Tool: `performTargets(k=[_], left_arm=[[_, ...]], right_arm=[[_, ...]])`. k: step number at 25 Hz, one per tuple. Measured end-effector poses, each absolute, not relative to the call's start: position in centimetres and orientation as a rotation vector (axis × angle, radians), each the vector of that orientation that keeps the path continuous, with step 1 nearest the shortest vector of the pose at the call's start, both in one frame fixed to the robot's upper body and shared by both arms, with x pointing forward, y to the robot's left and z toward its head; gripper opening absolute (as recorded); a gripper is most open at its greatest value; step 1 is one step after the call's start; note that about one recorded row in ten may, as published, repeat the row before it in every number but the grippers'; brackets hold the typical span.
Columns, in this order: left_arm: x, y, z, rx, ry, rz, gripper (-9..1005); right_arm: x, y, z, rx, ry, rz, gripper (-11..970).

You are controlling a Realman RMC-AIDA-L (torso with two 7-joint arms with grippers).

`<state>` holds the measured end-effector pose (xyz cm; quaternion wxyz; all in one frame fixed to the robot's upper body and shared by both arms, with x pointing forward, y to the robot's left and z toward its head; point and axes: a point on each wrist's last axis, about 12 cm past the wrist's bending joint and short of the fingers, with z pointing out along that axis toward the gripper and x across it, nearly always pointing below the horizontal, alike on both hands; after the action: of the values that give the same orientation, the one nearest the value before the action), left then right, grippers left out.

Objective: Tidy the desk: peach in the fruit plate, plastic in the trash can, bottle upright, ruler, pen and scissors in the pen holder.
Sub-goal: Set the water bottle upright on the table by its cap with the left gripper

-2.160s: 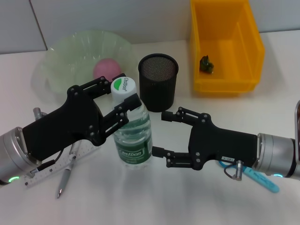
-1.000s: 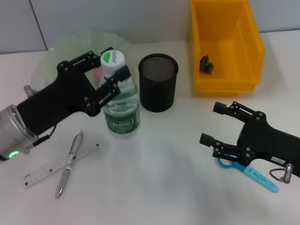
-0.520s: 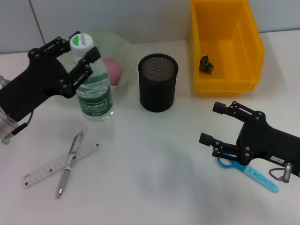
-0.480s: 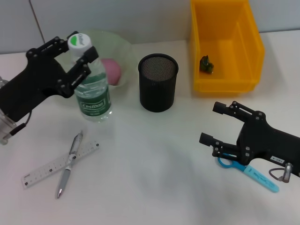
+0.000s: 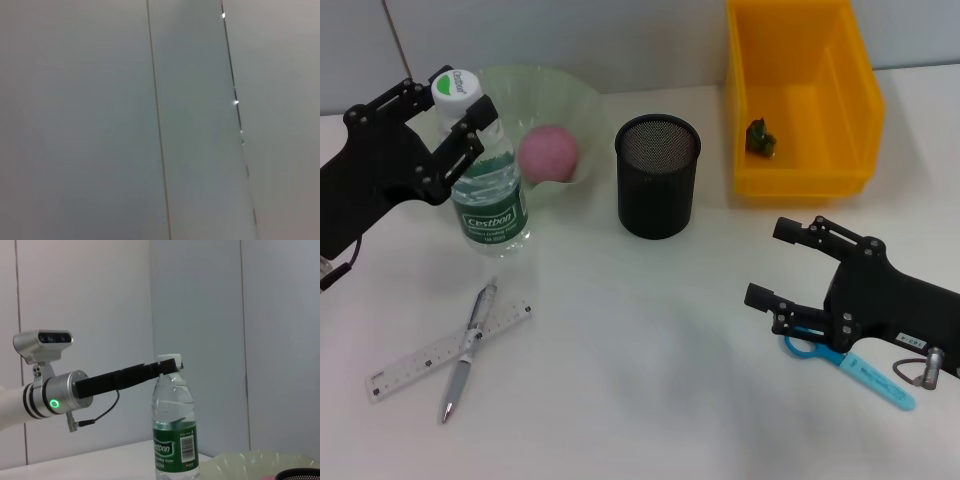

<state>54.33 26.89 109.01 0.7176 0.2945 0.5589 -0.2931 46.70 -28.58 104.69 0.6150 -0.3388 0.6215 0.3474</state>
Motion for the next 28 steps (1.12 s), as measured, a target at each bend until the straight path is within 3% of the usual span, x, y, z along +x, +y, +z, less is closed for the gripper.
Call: performTargets(k=[28], left_arm=[[55.4, 27.3, 108.5, 0.660, 1.301, -0.533, 445]], right_arm=[[46.8, -28.5, 104.8, -0.789, 1.435, 0.809, 836]])
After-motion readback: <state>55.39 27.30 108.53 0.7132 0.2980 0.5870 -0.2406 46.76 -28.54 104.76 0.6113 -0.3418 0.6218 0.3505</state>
